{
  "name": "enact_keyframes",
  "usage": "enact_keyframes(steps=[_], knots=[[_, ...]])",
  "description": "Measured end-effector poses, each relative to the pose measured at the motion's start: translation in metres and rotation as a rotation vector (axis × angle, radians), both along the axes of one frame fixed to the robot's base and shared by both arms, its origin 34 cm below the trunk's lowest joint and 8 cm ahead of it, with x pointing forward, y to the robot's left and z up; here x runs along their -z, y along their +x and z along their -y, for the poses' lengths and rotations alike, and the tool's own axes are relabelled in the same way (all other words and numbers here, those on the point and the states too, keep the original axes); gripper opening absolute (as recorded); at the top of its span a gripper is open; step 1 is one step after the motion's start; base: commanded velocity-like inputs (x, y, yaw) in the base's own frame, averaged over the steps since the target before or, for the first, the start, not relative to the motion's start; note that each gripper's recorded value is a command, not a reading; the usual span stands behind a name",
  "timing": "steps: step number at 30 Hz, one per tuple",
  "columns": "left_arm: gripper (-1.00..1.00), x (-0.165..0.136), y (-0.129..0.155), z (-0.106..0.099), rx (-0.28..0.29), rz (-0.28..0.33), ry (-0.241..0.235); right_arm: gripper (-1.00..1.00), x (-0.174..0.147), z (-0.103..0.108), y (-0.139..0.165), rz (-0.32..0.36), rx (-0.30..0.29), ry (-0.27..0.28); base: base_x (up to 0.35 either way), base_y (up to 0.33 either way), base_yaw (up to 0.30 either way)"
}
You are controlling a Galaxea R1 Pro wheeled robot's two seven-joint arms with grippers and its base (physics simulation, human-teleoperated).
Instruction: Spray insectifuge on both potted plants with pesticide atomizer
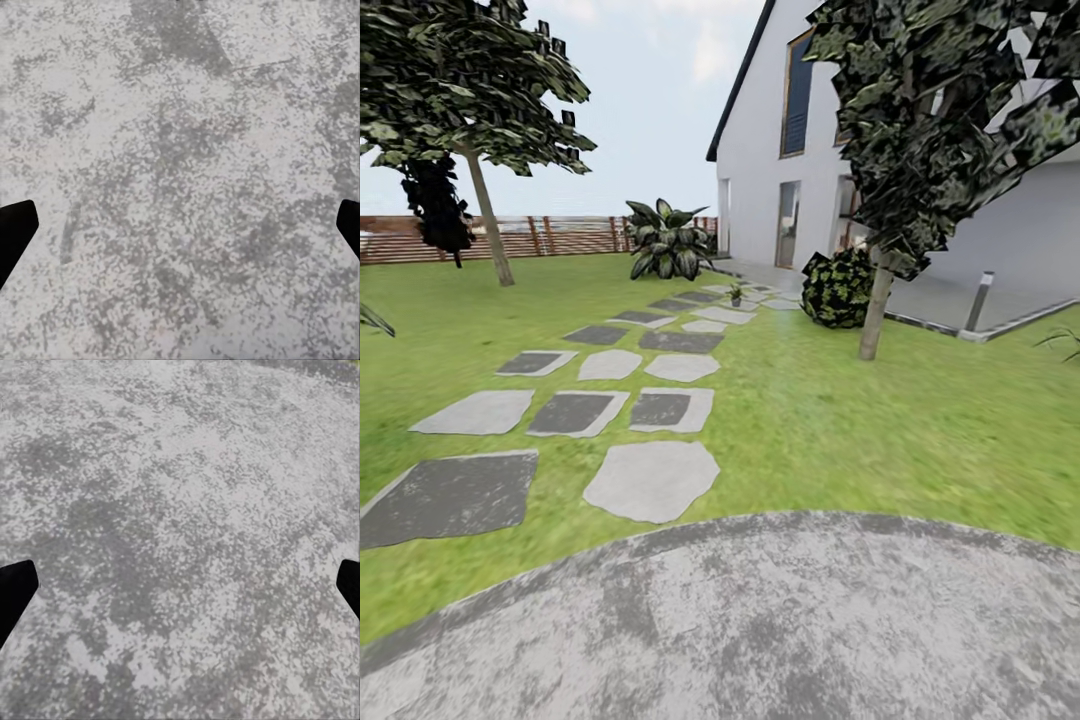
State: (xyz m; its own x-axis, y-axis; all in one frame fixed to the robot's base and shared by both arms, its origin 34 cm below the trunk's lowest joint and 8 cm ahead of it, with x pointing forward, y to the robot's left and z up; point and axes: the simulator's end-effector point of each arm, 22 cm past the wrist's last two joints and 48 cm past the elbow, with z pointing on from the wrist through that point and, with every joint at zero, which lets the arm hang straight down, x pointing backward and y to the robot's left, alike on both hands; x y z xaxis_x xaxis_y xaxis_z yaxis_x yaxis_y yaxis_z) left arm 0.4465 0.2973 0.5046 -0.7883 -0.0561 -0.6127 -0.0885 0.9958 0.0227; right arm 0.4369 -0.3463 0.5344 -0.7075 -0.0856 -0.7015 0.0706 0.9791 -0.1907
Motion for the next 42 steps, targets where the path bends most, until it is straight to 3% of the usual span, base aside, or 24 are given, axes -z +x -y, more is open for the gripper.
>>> enact_keyframes(steps=[14,42], knots=[[1.0,0.0022,-0.0025,-0.0002,-0.001,-0.008,0.0,1.0,0.0019,0.0003,-0.0021,-0.007,-0.001,0.0,0.339,0.0,0.105],[1.0,0.0033,-0.0047,-0.0014,-0.001,-0.013,0.002,1.0,0.002,-0.0002,-0.0021,-0.007,-0.003,0.0,0.336,0.092,0.275]])
